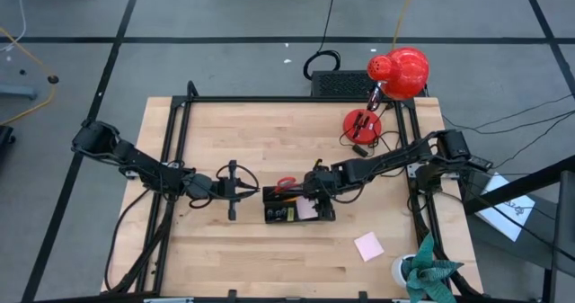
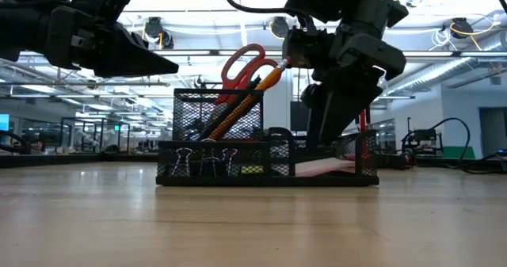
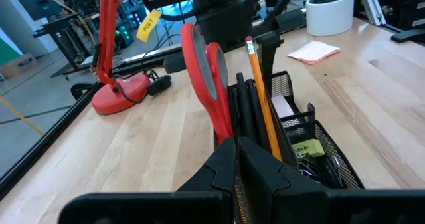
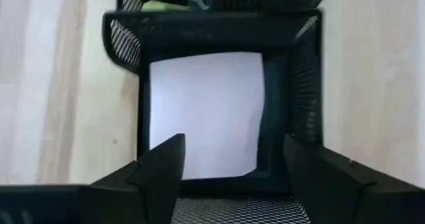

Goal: Pick and place office supplies into organizer
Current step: Put the pink sticky notes into the black desk organizer

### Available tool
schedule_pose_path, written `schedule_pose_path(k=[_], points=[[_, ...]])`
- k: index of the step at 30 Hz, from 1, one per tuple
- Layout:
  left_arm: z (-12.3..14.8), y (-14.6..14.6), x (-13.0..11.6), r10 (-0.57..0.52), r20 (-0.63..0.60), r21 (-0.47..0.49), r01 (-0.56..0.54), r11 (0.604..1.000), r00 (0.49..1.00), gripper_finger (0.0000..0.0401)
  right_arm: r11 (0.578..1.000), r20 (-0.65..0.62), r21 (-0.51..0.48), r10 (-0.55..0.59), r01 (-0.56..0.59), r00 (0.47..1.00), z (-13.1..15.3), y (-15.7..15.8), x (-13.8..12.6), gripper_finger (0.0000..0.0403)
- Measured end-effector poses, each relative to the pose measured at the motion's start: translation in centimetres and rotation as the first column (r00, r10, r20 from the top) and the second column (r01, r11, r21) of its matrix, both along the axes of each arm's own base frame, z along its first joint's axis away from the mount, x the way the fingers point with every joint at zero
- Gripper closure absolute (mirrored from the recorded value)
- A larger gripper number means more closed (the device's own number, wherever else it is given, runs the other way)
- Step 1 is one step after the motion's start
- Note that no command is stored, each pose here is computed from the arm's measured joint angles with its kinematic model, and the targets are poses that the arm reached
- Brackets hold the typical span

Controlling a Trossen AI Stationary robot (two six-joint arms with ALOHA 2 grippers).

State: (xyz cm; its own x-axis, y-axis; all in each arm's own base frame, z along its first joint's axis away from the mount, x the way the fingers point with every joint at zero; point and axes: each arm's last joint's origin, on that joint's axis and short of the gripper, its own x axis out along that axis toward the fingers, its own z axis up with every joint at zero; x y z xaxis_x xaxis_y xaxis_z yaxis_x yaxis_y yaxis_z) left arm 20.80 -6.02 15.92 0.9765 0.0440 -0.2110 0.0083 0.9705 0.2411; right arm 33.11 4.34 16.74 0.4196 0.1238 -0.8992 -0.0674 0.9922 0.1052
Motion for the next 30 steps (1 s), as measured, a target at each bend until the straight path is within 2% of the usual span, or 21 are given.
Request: schedule_pose_path(k=[4,8,11,17,26,30], points=[[0.0,0.0,0.0,0.0,0.0,0.0,0.0,1.0,1.0,0.0375,0.999,0.045,-0.043,0.001,0.001,0.999,0.5,0.1,0.1,0.014],[0.0,0.0,0.0,-0.001,-0.002,0.001,0.001,1.0,1.0,0.0375,0.998,0.108,-0.047,0.037,-0.032,0.994,0.9,1.0,0.4,0.017],[-0.1,0.0,0.0,0.001,-0.006,0.001,-0.001,1.0,1.0,0.0375,0.998,0.104,-0.044,0.056,-0.051,0.993,0.8,1.7,0.4,0.0229],[-0.1,0.0,0.0,0.001,-0.008,0.001,-0.001,1.0,1.0,0.0375,0.996,0.086,-0.064,0.063,-0.058,0.994,0.5,2.2,0.2,0.0384],[-0.1,0.0,0.0,0.002,-0.007,-0.002,-0.002,1.0,1.0,0.0375,0.998,0.082,-0.056,0.038,-0.034,0.996,0.2,1.4,0.1,0.0397],[-0.1,0.0,0.0,0.002,-0.007,-0.002,-0.002,1.0,1.0,0.0375,0.999,0.064,-0.019,0.047,-0.046,0.997,-0.6,1.1,-0.1,0.04]])
